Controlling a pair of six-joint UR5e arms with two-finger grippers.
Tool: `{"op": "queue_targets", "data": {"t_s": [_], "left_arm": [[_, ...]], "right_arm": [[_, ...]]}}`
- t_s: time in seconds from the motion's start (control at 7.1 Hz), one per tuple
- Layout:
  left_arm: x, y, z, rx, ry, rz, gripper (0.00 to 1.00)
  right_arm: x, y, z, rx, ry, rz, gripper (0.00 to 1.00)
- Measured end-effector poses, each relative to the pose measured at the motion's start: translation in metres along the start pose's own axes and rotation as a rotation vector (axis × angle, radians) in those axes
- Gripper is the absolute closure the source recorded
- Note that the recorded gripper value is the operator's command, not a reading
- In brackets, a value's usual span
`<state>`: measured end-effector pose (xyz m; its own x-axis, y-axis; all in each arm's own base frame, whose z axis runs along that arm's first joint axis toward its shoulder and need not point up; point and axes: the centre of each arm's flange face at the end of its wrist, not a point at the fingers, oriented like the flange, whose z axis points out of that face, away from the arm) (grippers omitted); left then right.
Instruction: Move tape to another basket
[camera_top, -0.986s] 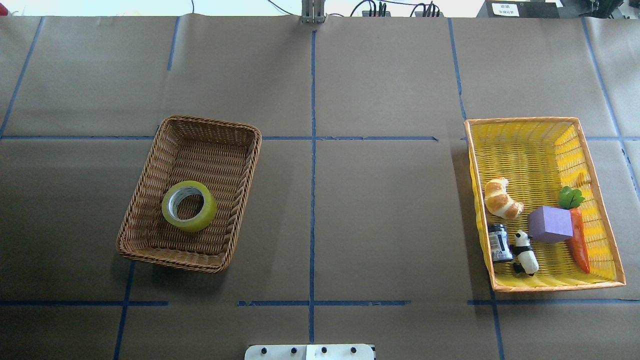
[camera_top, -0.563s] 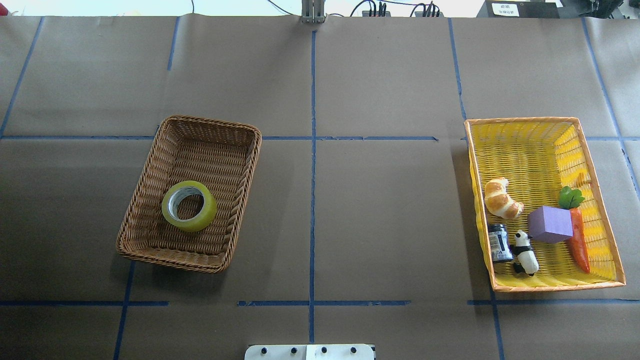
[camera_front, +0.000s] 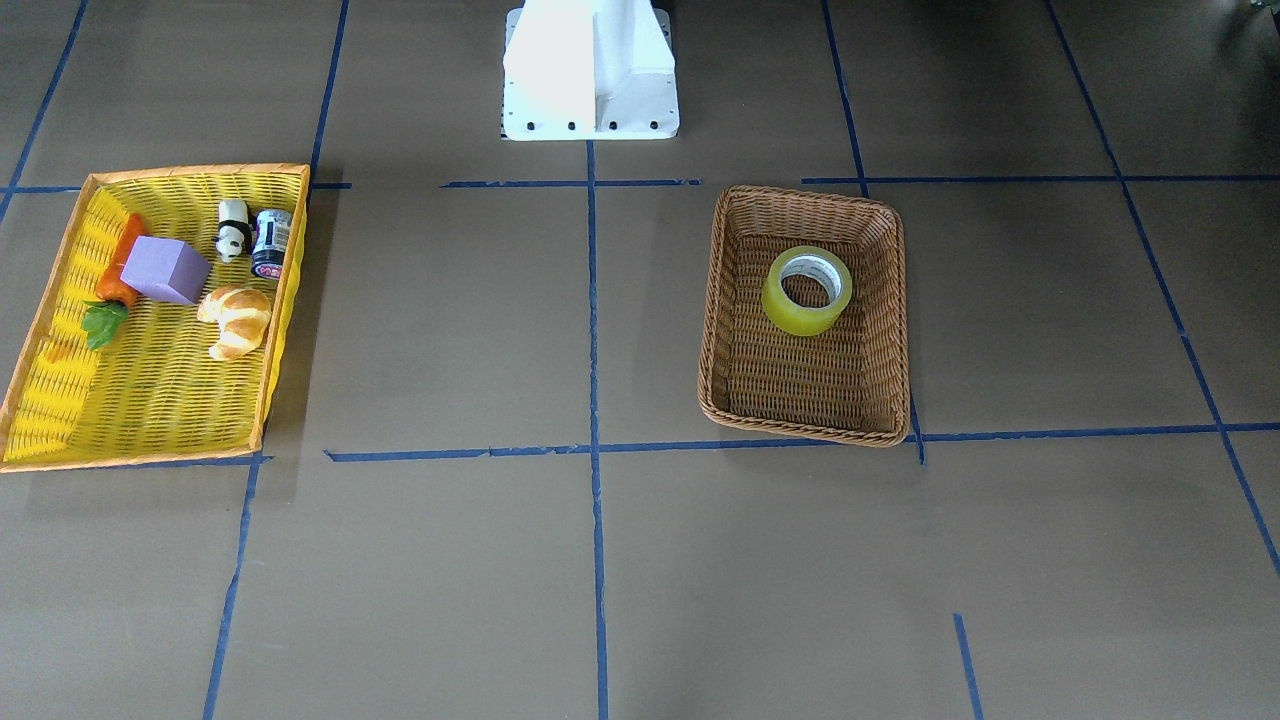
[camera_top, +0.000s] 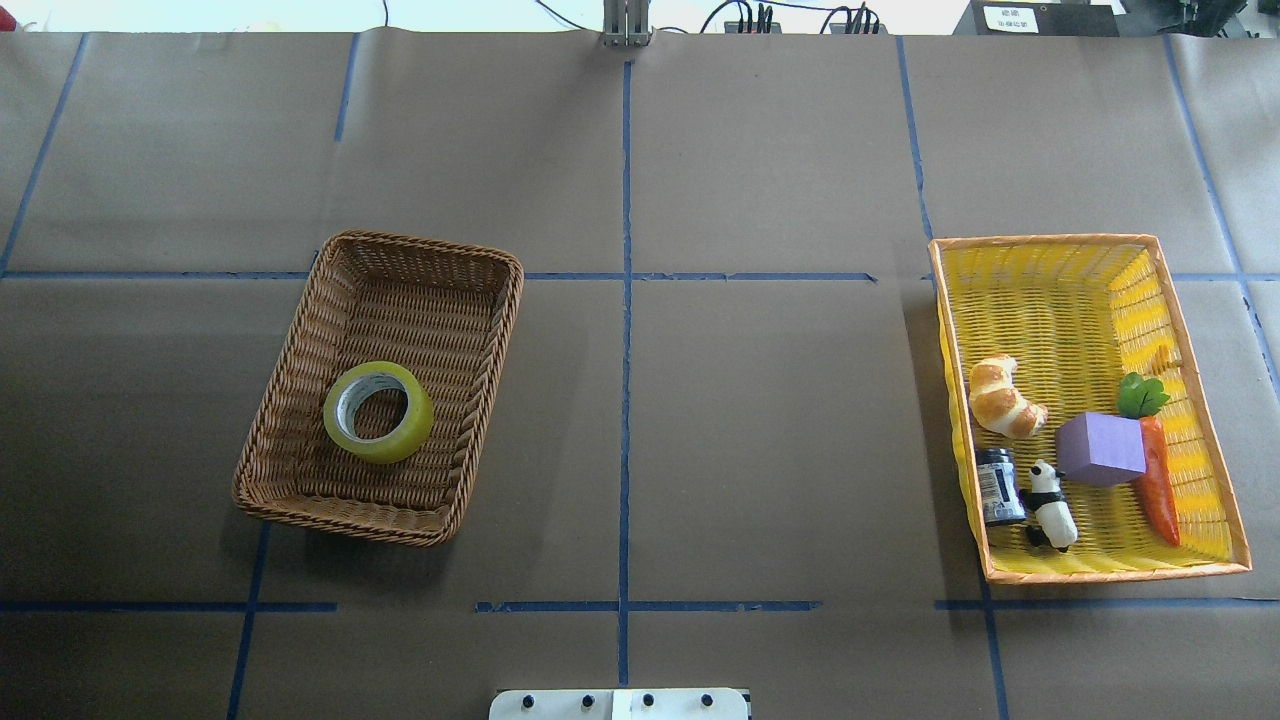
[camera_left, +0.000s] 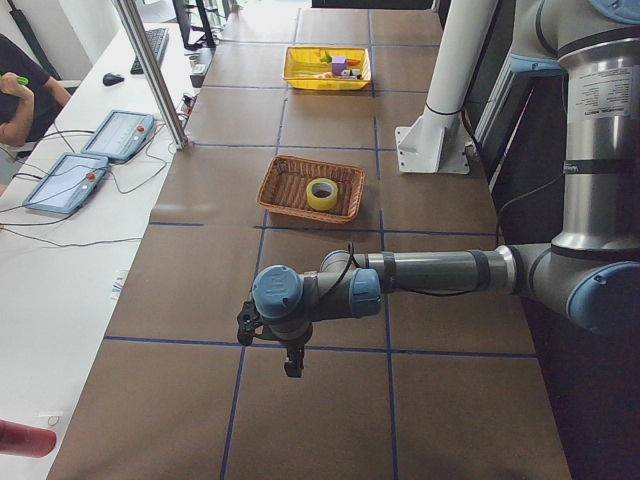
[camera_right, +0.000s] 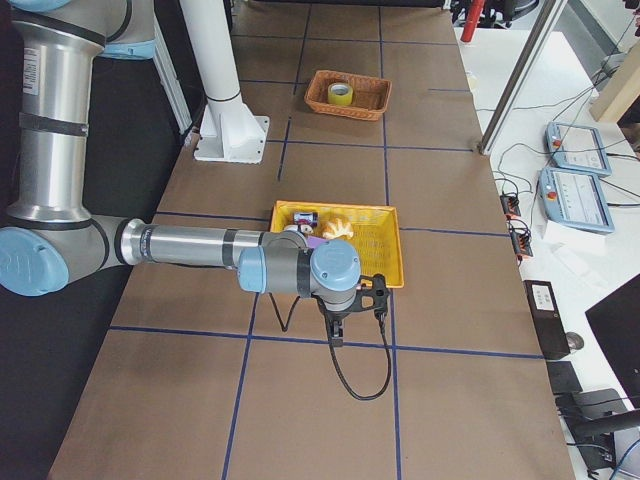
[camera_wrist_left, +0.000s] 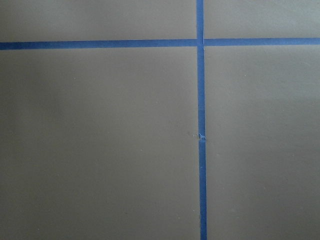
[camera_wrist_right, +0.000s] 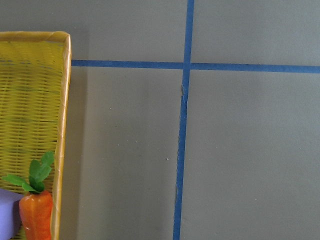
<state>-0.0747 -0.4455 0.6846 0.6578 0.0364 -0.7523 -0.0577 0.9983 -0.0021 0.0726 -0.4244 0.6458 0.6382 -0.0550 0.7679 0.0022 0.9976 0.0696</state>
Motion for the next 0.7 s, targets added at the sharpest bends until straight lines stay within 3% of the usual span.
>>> {"op": "queue_targets", "data": {"t_s": [0.7], "left_arm": [[-0.0005,-0.0006,0.0001,0.006,-0.002,0.006,0.0]], "right_arm": [[-0.0003,-0.0004,-0.0004,0.001,0.001,-0.004,0.0]]}}
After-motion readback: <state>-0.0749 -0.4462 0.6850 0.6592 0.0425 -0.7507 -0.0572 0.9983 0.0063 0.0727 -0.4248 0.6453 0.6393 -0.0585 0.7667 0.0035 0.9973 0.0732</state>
